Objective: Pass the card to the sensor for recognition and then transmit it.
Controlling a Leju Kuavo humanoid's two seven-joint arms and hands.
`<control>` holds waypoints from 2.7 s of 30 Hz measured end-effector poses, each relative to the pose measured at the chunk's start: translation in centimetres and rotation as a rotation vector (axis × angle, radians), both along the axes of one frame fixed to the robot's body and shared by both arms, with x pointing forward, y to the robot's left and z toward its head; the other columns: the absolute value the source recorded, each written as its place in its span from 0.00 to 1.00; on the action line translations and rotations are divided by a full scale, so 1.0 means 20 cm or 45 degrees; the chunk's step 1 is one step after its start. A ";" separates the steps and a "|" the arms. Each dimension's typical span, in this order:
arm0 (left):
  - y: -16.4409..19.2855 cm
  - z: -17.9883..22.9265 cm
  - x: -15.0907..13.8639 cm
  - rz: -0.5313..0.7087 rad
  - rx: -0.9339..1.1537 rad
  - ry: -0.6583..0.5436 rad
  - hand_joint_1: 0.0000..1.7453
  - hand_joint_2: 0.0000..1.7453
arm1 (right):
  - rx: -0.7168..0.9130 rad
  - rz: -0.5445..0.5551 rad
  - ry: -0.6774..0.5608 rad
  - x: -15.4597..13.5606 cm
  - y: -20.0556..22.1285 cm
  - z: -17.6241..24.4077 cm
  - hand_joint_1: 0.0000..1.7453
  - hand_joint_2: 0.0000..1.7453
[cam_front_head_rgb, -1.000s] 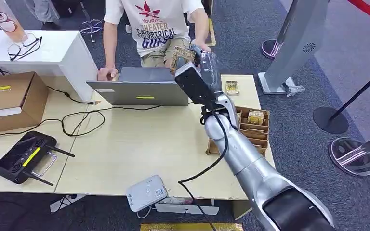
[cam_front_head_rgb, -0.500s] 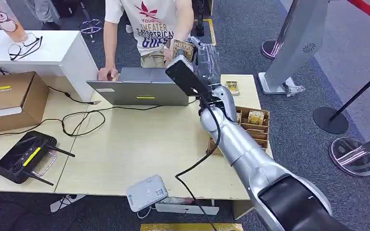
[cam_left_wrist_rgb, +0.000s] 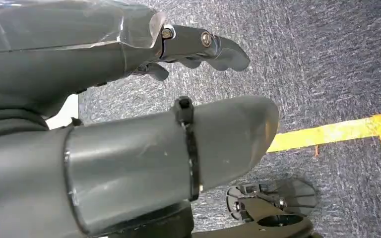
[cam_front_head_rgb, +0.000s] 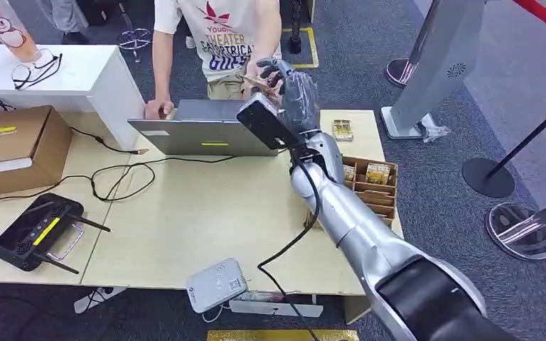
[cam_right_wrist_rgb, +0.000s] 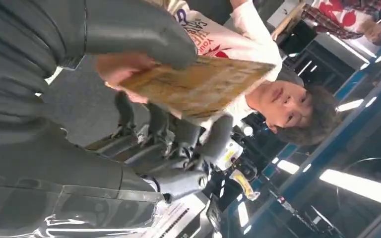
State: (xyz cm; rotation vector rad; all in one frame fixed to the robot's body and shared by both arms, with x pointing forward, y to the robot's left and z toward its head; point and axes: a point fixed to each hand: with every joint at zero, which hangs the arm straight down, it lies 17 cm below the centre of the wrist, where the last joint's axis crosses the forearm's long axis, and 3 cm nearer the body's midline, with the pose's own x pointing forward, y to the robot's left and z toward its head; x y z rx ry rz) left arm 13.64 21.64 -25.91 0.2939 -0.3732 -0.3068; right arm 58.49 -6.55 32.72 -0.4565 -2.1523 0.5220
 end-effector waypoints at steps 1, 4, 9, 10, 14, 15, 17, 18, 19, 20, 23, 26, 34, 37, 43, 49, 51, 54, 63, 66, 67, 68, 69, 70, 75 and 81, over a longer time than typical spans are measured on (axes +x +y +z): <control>0.00 0.00 0.00 0.001 0.000 0.000 0.00 0.00 | -0.002 0.000 0.004 0.00 0.00 -0.01 0.00 1.00; 0.00 0.00 -0.01 0.003 0.001 0.002 0.00 0.00 | -0.012 0.003 0.014 0.00 0.01 -0.03 0.00 1.00; 0.00 0.00 -0.01 0.001 0.001 0.004 0.00 0.00 | -0.025 0.008 0.025 0.00 0.02 -0.06 0.00 1.00; 0.00 0.00 -0.01 0.000 0.002 0.004 0.00 0.00 | -0.023 0.009 0.027 0.00 0.02 -0.06 0.00 1.00; 0.00 0.00 -0.01 -0.003 0.002 0.005 0.00 0.00 | -0.023 0.016 0.020 -0.01 0.03 -0.06 0.00 1.00; 0.00 0.00 -0.01 -0.003 0.002 0.005 0.00 0.00 | -0.022 0.019 0.019 -0.01 0.03 -0.06 0.00 1.00; 0.00 0.00 -0.01 -0.002 0.002 0.006 0.00 0.00 | -0.008 0.027 0.018 -0.01 0.03 -0.06 0.00 1.00; 0.00 0.00 -0.02 -0.002 0.002 0.006 0.00 0.00 | -0.001 0.035 0.011 -0.02 0.04 -0.05 0.00 1.00; 0.01 0.00 -0.02 0.000 0.002 0.006 0.00 0.00 | 0.005 0.044 0.002 -0.03 0.05 -0.05 0.00 1.00; 0.01 0.00 -0.02 0.002 0.002 0.006 0.00 0.00 | 0.013 0.051 -0.001 -0.04 0.05 -0.05 0.00 1.00; 0.01 -0.01 -0.03 0.013 0.003 0.002 0.00 0.00 | 0.035 0.081 -0.020 -0.09 0.08 -0.04 0.00 1.00; 0.01 -0.01 -0.04 0.036 -0.002 -0.005 0.00 0.00 | 0.045 0.103 -0.047 -0.14 0.08 -0.04 0.00 1.00; -0.06 0.01 -0.02 0.124 -0.019 -0.023 0.00 0.00 | 0.010 0.044 -0.175 -0.33 -0.03 -0.12 0.00 1.00; -0.06 0.01 -0.03 0.144 -0.023 -0.021 0.00 0.00 | -0.019 -0.010 -0.211 -0.39 -0.12 -0.18 0.00 1.00; -0.05 0.01 -0.04 0.187 -0.027 -0.015 0.00 0.00 | -0.107 -0.106 -0.228 -0.47 -0.32 -0.31 0.00 1.00; -0.04 0.01 -0.05 0.210 -0.021 -0.018 0.00 0.00 | -0.143 -0.176 -0.182 -0.51 -0.47 -0.44 0.00 1.00; -0.03 0.01 -0.05 0.214 -0.021 -0.017 0.00 0.00 | -0.145 -0.185 -0.176 -0.51 -0.49 -0.45 0.01 1.00; -0.04 0.01 -0.05 0.216 -0.021 -0.017 0.00 0.00 | -0.145 -0.196 -0.169 -0.52 -0.52 -0.46 0.03 1.00; -0.02 0.01 -0.06 0.251 -0.016 -0.020 0.00 0.00 | -0.275 -0.292 -0.046 -0.62 -0.64 -0.73 0.19 1.00; -0.02 0.01 -0.07 0.269 -0.015 -0.017 0.00 0.00 | -0.298 -0.331 -0.001 -0.66 -0.70 -0.80 0.29 1.00; -0.02 0.01 -0.07 0.275 -0.015 -0.016 0.00 0.00 | -0.303 -0.340 0.007 -0.67 -0.71 -0.82 0.28 1.00; -0.02 0.01 -0.07 0.283 -0.017 -0.014 0.00 0.00 | -0.305 -0.345 0.015 -0.67 -0.72 -0.83 0.26 1.00; -0.01 0.01 -0.07 0.291 -0.017 -0.013 0.00 0.00 | -0.306 -0.355 0.026 -0.68 -0.74 -0.85 0.26 1.00; -0.01 0.01 -0.07 0.296 -0.017 -0.013 0.00 0.00 | -0.311 -0.365 0.035 -0.68 -0.76 -0.86 0.24 1.00; -0.01 0.01 -0.08 0.312 -0.015 -0.011 0.00 0.00 | -0.328 -0.407 0.080 -0.72 -0.82 -0.93 0.24 1.00; -0.01 0.01 -0.08 0.302 -0.014 -0.014 0.00 0.00 | -0.338 -0.450 0.117 -0.77 -0.89 -0.98 0.23 1.00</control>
